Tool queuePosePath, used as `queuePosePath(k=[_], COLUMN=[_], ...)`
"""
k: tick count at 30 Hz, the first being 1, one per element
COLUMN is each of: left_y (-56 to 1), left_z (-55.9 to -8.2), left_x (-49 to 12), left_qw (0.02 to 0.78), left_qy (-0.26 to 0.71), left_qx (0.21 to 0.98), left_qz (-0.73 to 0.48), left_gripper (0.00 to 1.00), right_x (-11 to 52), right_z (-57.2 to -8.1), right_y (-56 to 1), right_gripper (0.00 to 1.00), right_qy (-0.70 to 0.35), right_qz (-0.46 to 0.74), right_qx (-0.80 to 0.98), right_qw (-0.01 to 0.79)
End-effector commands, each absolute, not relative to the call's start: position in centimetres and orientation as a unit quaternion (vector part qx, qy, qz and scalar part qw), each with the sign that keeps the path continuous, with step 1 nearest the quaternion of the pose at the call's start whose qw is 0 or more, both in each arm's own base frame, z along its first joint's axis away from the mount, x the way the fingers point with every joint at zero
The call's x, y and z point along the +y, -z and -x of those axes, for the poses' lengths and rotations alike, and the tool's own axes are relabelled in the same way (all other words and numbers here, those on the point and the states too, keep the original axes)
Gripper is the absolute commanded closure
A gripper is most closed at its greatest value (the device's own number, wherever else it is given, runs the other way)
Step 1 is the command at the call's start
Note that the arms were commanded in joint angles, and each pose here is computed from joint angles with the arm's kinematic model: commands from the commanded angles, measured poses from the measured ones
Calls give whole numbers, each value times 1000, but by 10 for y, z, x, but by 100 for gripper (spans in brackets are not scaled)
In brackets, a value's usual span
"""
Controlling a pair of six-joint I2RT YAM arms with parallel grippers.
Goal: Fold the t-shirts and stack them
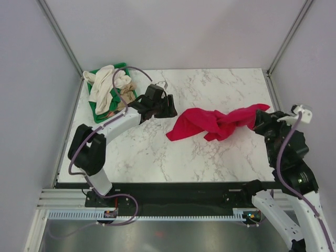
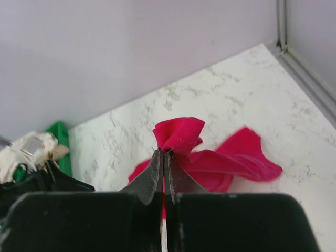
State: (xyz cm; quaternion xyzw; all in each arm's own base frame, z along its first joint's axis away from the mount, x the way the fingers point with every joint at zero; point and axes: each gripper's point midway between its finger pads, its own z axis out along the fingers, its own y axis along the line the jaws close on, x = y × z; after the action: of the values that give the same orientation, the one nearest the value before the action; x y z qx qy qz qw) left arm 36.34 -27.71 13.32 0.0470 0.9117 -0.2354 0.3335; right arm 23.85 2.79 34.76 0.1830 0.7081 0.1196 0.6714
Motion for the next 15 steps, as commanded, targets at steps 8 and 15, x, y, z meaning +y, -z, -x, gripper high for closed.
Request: queuePosePath(k=[8,15], left_y=[-85,-72], left_z=[-390,-355], left_x=[-366,-417], left_qw=[279,255], left_qy=[306,340], left_qx=[906,896], left_qz=[-90,-129], left_gripper=[37,34], right_x=[10,15], right_z=[-228,-241], right_y=[-370,-368], right_gripper=[100,100], right_qy=[-109,-102], right_qz=[-221,-214], right_qx=[676,688], right_qw=[694,686])
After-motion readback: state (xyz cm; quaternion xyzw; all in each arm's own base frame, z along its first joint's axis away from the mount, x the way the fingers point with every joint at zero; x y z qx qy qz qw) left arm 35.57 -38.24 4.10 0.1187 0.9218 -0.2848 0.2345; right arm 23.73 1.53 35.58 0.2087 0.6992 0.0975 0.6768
